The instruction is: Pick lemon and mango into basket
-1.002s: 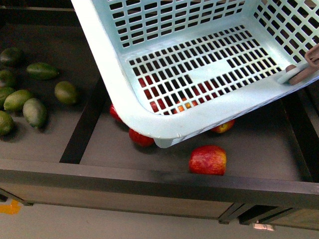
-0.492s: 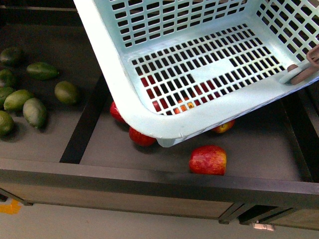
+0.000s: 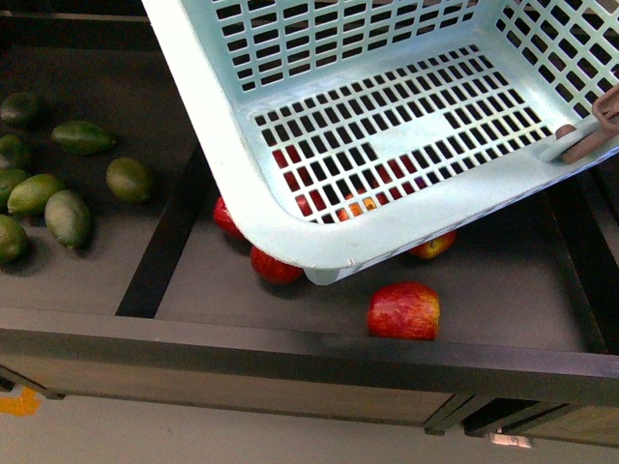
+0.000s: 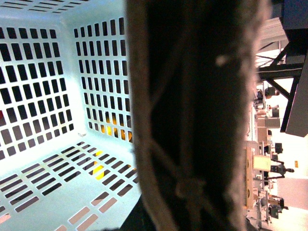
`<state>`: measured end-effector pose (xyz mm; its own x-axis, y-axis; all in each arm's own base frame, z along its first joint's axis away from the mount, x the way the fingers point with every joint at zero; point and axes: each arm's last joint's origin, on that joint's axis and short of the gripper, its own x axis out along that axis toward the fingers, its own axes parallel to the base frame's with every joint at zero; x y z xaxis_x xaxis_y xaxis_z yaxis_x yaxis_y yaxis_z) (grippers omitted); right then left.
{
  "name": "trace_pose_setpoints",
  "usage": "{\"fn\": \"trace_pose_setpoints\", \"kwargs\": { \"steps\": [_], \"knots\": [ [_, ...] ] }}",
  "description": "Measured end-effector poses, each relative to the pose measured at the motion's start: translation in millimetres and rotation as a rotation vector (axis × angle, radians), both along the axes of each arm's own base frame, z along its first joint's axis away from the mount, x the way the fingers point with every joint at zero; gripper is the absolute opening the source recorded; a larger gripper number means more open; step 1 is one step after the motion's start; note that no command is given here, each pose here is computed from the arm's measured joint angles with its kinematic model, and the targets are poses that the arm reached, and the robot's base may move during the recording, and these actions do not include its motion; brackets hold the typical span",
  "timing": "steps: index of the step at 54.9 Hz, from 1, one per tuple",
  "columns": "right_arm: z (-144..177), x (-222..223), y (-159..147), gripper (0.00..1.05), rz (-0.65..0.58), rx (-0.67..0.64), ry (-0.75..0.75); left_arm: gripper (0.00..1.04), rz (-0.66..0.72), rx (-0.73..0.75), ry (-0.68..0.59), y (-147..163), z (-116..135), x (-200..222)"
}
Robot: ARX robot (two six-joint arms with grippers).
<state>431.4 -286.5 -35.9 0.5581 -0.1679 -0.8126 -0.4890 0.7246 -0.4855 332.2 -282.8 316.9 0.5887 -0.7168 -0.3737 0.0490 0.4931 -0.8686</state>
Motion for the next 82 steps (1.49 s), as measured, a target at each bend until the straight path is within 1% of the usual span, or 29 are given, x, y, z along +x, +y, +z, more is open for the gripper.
{"fn": "trace_pose_setpoints", "kwargs": {
  "steps": [11, 14, 18, 21, 26, 27, 35, 37, 39, 43, 48, 51, 55, 59, 67, 75, 79, 82],
  "knots": [
    [5, -5, -5, 0.65, -0.023, 0.032, -0.02, 0.04, 0.0, 0.0, 0.0, 0, 0, 0],
    [9, -8, -7, 0.65, -0.031, 0.046, -0.033, 0.04, 0.0, 0.0, 0.0, 0, 0, 0],
    [23, -15, -12, 0.65, -0.053, 0.097, -0.082, 0.04, 0.0, 0.0, 0.0, 0, 0, 0],
    [42, -22, -15, 0.65, -0.066, 0.137, -0.141, 0.04, 0.0, 0.0, 0.0, 0, 0, 0],
    [88, -37, -16, 0.65, -0.073, 0.227, -0.275, 0.04, 0.0, 0.0, 0.0, 0, 0, 0],
    [93, -38, -16, 0.65, -0.068, 0.232, -0.289, 0.04, 0.0, 0.0, 0.0, 0, 0, 0],
    [181, -75, 2, 0.65, -0.031, 0.383, -0.525, 0.04, 0.0, 0.0, 0.0, 0, 0, 0],
    [191, -80, 6, 0.65, -0.024, 0.413, -0.551, 0.04, 0.0, 0.0, 0.0, 0, 0, 0],
    [210, -91, 14, 0.65, -0.01, 0.456, -0.595, 0.04, 0.0, 0.0, 0.0, 0, 0, 0],
    [230, -104, 26, 0.65, 0.009, 0.496, -0.64, 0.04, 0.001, 0.0, 0.0, 0, 0, 0],
    [263, -126, 55, 0.65, 0.049, 0.574, -0.712, 0.04, 0.001, 0.0, 0.0, 0, 0, 0],
    [274, -132, 68, 0.65, 0.061, 0.606, -0.738, 0.04, 0.0, 0.0, 0.0, 0, 0, 0],
    [292, -139, 92, 0.65, 0.094, 0.65, -0.782, 0.04, -0.001, 0.0, 0.0, 0, 0, 0],
    [309, -141, 127, 0.65, 0.138, 0.704, -0.82, 0.04, -0.001, 0.0, 0.0, 0, 0, 0],
    [318, -135, 170, 0.65, 0.18, 0.765, -0.824, 0.04, 0.0, 0.0, 0.0, 0, 0, 0],
    [313, -125, 206, 0.65, 0.203, 0.796, -0.783, 0.04, 0.0, 0.0, 0.0, 0, 0, 0],
    [311, -121, 220, 0.65, 0.211, 0.802, -0.768, 0.04, 0.0, 0.0, 0.0, 0, 0, 0],
    [310, -117, 236, 0.65, 0.228, 0.797, -0.755, 0.04, 0.0, 0.0, 0.0, 0, 0, 0]
  ]
}}
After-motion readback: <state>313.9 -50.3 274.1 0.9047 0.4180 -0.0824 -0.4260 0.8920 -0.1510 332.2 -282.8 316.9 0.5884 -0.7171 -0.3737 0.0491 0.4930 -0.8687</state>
